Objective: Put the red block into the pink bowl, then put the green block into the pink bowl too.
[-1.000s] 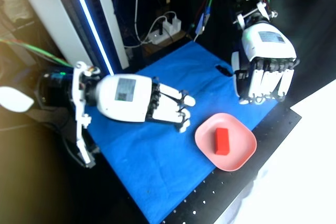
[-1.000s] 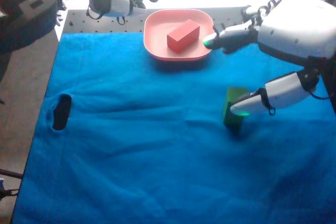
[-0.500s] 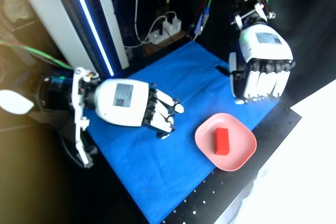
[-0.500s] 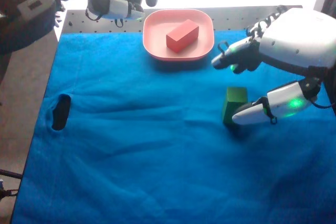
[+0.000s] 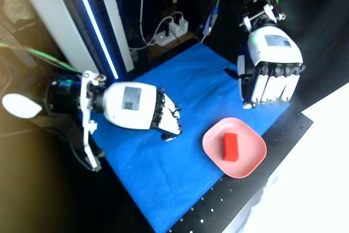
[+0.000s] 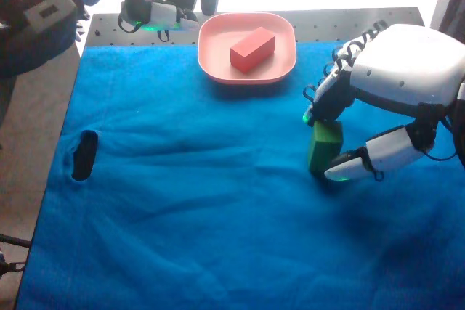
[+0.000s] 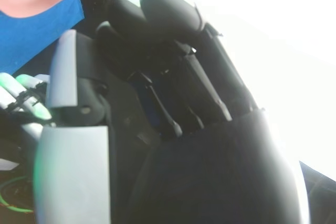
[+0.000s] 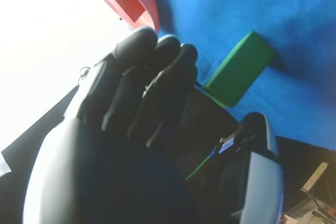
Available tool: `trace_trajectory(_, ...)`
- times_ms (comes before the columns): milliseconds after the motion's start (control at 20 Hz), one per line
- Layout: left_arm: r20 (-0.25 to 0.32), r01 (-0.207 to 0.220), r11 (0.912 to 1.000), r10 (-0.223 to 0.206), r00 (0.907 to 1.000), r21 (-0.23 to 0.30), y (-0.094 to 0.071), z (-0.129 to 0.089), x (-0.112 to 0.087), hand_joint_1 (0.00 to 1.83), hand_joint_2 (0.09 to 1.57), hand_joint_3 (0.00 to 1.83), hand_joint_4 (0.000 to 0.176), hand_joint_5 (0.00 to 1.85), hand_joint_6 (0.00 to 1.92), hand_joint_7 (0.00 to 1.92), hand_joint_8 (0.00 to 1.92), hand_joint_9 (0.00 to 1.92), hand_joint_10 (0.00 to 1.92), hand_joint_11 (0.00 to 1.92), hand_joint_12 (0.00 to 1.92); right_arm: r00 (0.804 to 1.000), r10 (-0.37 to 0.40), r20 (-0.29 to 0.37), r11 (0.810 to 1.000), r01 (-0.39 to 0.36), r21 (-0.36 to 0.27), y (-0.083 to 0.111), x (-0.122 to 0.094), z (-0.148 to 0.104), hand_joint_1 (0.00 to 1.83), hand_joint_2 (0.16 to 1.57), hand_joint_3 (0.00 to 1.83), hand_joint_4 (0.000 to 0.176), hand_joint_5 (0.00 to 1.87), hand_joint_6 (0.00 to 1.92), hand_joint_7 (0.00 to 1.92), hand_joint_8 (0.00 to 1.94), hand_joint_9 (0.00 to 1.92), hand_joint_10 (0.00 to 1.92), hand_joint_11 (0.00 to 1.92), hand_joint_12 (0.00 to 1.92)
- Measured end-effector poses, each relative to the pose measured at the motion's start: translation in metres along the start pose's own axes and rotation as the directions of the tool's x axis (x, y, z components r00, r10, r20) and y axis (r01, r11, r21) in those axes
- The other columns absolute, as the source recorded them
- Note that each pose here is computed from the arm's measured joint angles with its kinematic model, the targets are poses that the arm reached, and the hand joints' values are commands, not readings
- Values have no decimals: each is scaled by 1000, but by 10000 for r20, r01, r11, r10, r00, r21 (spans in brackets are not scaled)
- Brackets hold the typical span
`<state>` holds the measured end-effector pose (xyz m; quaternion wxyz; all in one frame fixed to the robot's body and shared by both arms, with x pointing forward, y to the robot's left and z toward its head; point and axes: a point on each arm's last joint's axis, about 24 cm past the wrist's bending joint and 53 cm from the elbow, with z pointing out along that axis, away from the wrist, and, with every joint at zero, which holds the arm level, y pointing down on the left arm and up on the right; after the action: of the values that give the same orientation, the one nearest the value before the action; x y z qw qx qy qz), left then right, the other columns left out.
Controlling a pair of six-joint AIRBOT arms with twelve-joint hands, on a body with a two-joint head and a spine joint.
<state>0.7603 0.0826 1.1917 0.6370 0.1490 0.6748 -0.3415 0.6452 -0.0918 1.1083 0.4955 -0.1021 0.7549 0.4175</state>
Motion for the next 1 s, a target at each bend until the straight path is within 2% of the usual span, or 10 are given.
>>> trace_trajectory(200,-20,11,10000,-10,10000,13,-1,0,1,1267,1072,1,0,1035,717,1108,987,1125,964,964,1409,10000,37,-26,10000,-37,-38,2,2,2,1001,865,0,0,1198,28,1307,278,1039,1022,848,1523)
trace_trajectory(250,-31,2,10000,-2,10000,16,-1,0,2,1268,1080,0,0,1013,743,1097,1017,1116,1011,974,1427,10000,52,-39,10000,-52,-67,3,3,3,1168,953,3,0,1352,209,1278,581,1097,1085,899,1557)
trace_trajectory(350,-37,5,10000,-5,10000,13,-1,0,2,1276,1066,1,0,1038,697,1134,960,1116,1000,948,1425,9999,99,-22,9999,-100,-109,4,3,3,1193,1006,2,0,1235,551,1218,855,1148,1192,969,1598)
trace_trajectory(450,-61,2,10000,-2,10000,1,0,-1,3,1263,1071,1,0,1020,759,1125,947,1095,950,899,1407,9999,102,0,9999,-102,-118,4,3,3,1186,1029,2,0,1167,685,1194,880,1154,1191,990,1594)
trace_trajectory(550,-94,2,10000,-2,10000,-14,0,-1,4,1254,1069,0,0,1025,781,1132,903,1102,854,913,1383,10000,85,6,9999,-85,-105,3,3,3,1193,1022,0,0,1187,648,1192,953,1144,1247,967,1623)
trace_trajectory(650,-99,4,10000,-4,10000,-12,0,-1,5,1255,1063,0,0,1035,767,1147,874,1115,831,905,1390,10000,63,25,10000,-63,-74,1,1,3,1186,1031,0,0,1163,691,1188,830,1131,1142,915,1575)
trace_trajectory(700,-124,19,10000,-19,9999,-2,0,-2,6,1254,1063,0,0,1031,777,1153,858,1106,820,884,1387,10000,51,33,10000,-51,-59,0,1,3,1191,1022,0,0,1186,651,1138,1264,1113,1555,993,1851)
trace_trajectory(750,-150,33,10000,-33,9999,7,-1,-3,7,1254,1063,0,0,1031,777,1153,858,1106,820,884,1387,10000,35,49,10000,-35,-40,-1,0,3,1191,1022,0,0,1186,651,1138,1264,1113,1555,993,1851)
trace_trajectory(800,-206,18,10000,-18,9998,16,-1,-4,9,1254,1062,0,0,1032,778,1156,849,1089,797,848,1409,10000,20,67,10000,-20,-3,-3,-1,3,1185,1032,0,0,1160,694,1078,1465,1054,1753,1006,1905)
trace_trajectory(1000,-204,-6,10000,5,9998,-15,1,-5,9,1260,1063,1,0,999,834,1175,812,1131,767,932,1370,9998,-91,201,9999,89,60,-5,-10,7,1177,1061,0,0,1087,819,1152,966,1128,1355,982,1737)
